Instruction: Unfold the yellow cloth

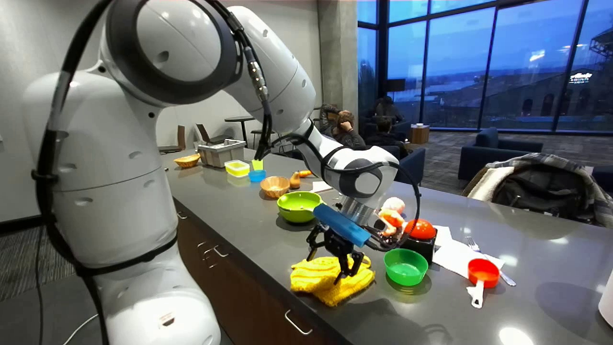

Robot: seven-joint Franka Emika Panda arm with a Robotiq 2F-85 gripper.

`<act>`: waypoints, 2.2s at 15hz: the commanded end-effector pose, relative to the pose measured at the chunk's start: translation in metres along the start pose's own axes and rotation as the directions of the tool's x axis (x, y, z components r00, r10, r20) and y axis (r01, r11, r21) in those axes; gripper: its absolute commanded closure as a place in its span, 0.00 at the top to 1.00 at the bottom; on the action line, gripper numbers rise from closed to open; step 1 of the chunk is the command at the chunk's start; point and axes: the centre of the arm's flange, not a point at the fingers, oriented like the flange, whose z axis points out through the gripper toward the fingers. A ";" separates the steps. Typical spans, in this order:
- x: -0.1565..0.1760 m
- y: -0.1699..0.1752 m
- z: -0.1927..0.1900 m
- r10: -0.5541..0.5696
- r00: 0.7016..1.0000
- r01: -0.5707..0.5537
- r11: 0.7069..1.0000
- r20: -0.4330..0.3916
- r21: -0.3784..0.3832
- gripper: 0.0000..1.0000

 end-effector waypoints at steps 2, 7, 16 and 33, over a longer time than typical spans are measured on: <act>0.028 0.005 0.003 -0.056 0.998 0.055 0.998 0.016 0.025 1.00; 0.044 0.007 0.007 -0.069 0.997 0.067 0.997 0.025 0.042 0.73; 0.044 0.005 -0.009 -0.062 0.998 0.063 0.997 -0.010 0.040 0.06; -0.007 -0.213 -0.129 -0.276 0.943 0.305 0.941 0.185 -0.150 0.01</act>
